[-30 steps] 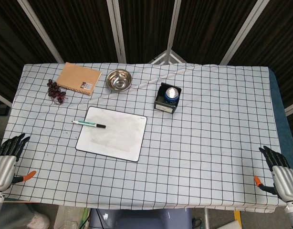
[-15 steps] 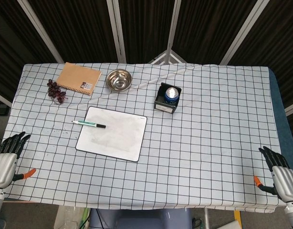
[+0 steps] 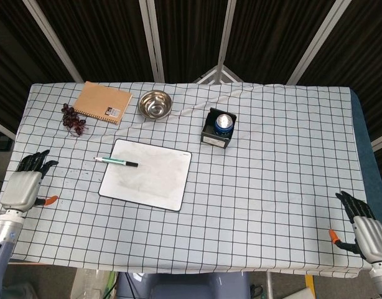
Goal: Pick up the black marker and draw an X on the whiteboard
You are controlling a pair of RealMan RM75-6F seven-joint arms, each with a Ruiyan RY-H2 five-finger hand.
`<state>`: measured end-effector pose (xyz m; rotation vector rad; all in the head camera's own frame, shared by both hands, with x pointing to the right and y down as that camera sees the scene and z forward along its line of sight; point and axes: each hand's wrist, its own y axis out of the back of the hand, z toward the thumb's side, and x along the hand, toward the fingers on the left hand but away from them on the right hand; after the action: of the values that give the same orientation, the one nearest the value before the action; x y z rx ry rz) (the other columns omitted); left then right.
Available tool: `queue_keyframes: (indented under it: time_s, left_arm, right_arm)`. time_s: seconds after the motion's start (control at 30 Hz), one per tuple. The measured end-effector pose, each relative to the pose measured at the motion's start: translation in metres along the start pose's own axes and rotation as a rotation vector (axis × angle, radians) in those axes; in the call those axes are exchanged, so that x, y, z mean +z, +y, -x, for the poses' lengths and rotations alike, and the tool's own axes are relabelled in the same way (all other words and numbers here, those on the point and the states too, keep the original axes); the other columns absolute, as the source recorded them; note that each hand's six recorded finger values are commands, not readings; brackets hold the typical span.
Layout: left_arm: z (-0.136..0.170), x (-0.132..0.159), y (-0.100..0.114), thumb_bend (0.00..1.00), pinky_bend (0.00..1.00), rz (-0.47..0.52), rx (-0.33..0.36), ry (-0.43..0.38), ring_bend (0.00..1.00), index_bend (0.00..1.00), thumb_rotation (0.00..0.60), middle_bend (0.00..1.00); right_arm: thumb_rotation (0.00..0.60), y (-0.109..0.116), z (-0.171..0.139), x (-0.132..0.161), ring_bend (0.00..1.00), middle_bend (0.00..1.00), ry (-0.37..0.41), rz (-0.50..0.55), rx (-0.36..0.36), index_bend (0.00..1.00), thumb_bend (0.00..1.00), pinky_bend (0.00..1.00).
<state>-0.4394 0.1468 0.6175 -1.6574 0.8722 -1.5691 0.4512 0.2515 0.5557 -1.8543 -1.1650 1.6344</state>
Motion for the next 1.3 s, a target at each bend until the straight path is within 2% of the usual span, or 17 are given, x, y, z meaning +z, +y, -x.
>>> queue_keyframes:
  time_s: [0.2,0.53,0.93,1.3]
  left_arm:
    - [-0.056,0.026,-0.011,0.36,0.0,-0.069,-0.028,-0.039,0.0,0.36,0.6,0.05]
    - [-0.111,0.08,-0.039,0.41,0.0,-0.134,-0.072,-0.114,0.0,0.4,0.6,0.07]
    - [-0.138,0.12,-0.063,0.43,0.0,-0.176,-0.102,-0.16,0.0,0.41,0.6,0.08]
    - [-0.153,0.139,-0.077,0.48,0.0,-0.185,-0.127,-0.169,0.0,0.44,0.6,0.09]
  right_arm:
    - [0.6,0.0,0.002,0.0,0.0,0.0,-0.004,0.018,0.008,0.0,0.35,0.0]
    - [0.6,0.0,0.003,-0.004,0.0,0.0,-0.02,0.041,0.019,0.0,0.35,0.0]
    - [0.6,0.002,0.003,-0.006,0.0,0.0,-0.026,0.06,0.024,0.0,0.35,0.0]
    - [0.6,0.001,0.003,-0.006,0.0,0.0,-0.03,0.068,0.029,0.0,0.35,0.0]
